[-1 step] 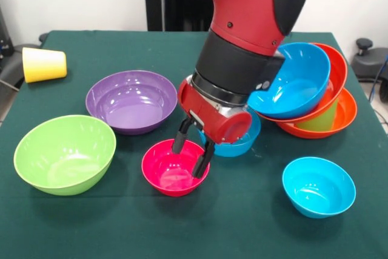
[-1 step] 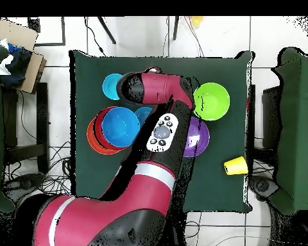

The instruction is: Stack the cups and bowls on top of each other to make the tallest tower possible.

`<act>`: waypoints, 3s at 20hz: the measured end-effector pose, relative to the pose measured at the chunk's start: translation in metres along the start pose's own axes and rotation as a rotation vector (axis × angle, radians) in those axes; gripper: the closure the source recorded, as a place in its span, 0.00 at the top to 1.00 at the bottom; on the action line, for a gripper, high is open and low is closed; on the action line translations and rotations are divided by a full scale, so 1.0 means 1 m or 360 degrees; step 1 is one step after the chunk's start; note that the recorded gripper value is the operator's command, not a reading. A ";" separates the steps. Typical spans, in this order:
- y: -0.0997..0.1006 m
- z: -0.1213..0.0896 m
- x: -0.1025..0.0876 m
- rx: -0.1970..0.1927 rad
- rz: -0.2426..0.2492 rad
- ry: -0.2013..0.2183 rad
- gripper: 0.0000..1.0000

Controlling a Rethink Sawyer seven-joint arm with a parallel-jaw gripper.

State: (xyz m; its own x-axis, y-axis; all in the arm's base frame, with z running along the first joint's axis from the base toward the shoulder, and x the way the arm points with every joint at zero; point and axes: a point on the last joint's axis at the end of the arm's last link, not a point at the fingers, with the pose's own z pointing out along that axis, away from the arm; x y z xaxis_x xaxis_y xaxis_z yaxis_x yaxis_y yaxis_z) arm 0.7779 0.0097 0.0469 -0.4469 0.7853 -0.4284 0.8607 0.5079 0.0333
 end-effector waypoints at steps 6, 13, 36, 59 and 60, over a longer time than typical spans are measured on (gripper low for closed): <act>0.001 -0.005 -0.003 -0.0008 0.0006 -0.0005 1.00; 0.001 -0.004 -0.002 -0.0005 0.0004 -0.0003 1.00; 0.000 0.034 0.014 -0.0140 -0.0035 -0.0098 1.00; -0.021 0.081 0.045 -0.0135 -0.0112 -0.0132 1.00; -0.024 0.086 0.049 -0.0129 -0.0124 -0.0133 1.00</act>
State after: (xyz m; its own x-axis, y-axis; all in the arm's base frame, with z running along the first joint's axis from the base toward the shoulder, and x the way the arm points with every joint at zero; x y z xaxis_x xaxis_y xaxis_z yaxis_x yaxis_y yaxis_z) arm 0.7565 0.0060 -0.0526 -0.4869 0.7117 -0.5064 0.8001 0.5960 0.0683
